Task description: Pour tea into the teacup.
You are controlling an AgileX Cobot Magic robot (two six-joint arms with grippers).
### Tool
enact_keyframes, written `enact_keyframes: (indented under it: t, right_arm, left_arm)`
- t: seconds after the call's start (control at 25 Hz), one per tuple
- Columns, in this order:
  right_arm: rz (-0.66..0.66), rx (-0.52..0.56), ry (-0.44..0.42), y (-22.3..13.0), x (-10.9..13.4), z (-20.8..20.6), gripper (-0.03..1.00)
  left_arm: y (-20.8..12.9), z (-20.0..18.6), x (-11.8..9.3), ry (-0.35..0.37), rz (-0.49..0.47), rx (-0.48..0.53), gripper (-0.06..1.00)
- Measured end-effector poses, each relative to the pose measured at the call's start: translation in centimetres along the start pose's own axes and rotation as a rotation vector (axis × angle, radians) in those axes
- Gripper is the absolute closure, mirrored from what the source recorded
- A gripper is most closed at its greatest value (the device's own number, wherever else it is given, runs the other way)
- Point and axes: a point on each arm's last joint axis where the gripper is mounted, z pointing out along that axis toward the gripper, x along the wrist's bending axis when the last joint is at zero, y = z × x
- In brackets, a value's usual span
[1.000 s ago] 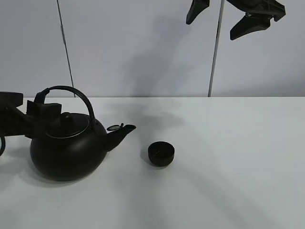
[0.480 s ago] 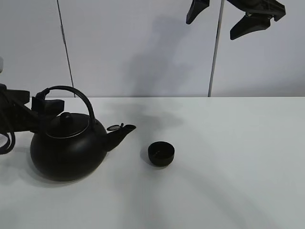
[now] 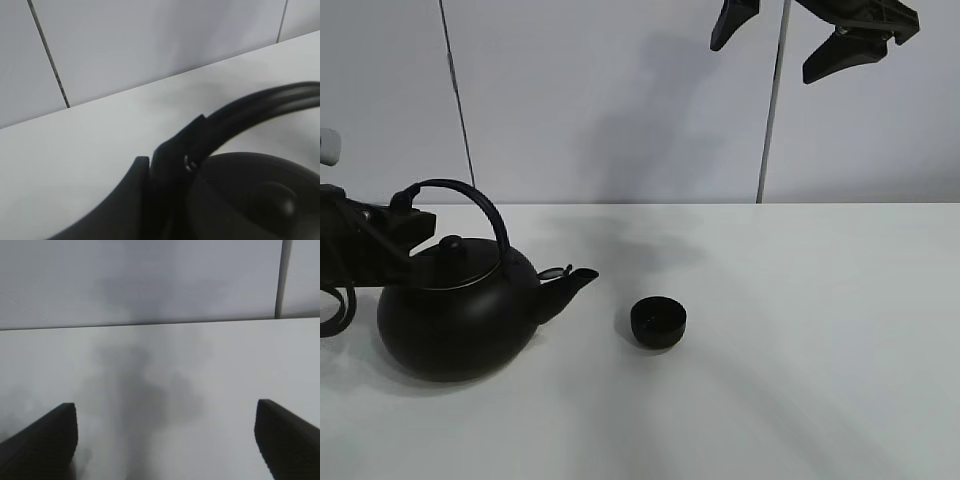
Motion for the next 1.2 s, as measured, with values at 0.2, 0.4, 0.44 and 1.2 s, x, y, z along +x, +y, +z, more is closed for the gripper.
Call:
enact_keyframes:
  t: [0.2,0.4,0.44,1.2]
  right_arm:
    - [0.000,0.000,0.000,0.0,0.0,0.0,0.30]
    - [0.000,0.000,0.000,0.0,0.0,0.0,0.30]
    - [0.000,0.000,0.000,0.0,0.0,0.0,0.30]
    - [0.000,-0.003,0.000,0.0,0.0,0.0,0.30]
  left_arm:
    - [0.3,0.5,0.2,0.002,-0.001,0.000,0.84]
    - [0.8,1.0,0.4,0.005,-0.022,0.006,0.84]
    - [1.0,1.0,0.5,0.006,-0.020,0.010,0.84]
    - [7.1,6.1,-1.6,-0.109,0.129,0.019,0.84]
